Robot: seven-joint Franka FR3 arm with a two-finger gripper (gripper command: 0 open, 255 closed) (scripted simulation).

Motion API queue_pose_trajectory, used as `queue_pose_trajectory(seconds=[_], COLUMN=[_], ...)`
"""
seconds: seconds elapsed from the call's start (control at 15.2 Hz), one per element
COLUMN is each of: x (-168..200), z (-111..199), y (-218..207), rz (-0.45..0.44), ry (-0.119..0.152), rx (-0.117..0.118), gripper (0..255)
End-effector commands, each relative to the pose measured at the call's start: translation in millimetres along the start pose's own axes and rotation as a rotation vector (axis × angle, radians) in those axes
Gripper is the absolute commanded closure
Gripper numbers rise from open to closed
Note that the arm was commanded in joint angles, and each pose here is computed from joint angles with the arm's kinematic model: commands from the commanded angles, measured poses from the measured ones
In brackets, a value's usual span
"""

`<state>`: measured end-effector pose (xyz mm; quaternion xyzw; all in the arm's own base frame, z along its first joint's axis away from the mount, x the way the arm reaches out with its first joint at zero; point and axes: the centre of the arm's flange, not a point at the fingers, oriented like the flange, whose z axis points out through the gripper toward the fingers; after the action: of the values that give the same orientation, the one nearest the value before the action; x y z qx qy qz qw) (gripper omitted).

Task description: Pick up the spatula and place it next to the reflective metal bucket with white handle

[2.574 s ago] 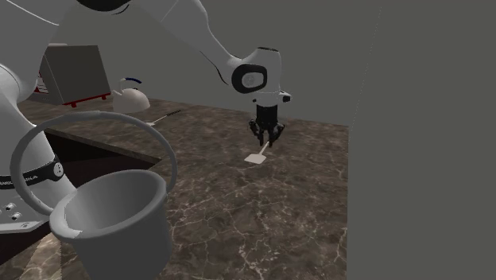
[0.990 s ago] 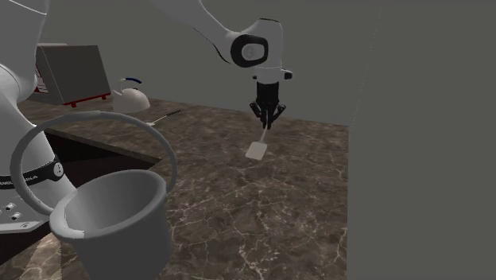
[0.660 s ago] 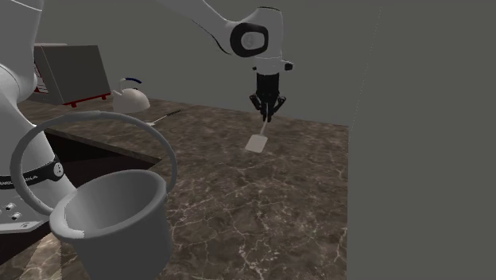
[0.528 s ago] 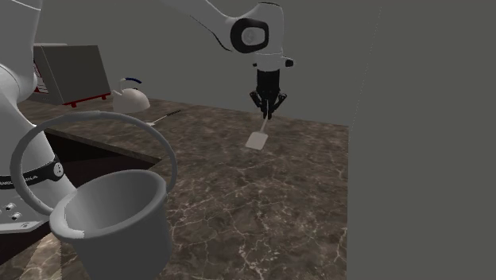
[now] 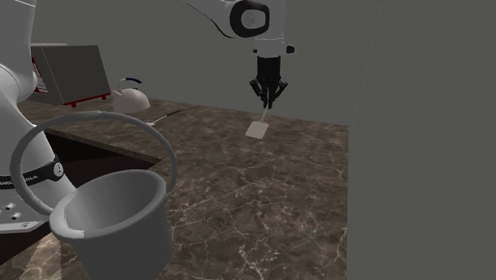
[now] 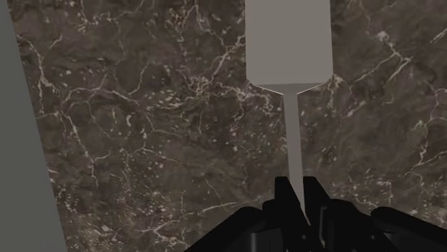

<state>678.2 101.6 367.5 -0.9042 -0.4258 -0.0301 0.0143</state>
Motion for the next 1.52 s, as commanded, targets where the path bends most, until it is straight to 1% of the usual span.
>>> queue_pose_trajectory(seconds=[0.0,1.45], x=[1,9], z=[-11,-127], y=[0,0], rz=[0.000,0.000], ry=[0.000,0.000], rx=[0.000,0.000], gripper=[255,255])
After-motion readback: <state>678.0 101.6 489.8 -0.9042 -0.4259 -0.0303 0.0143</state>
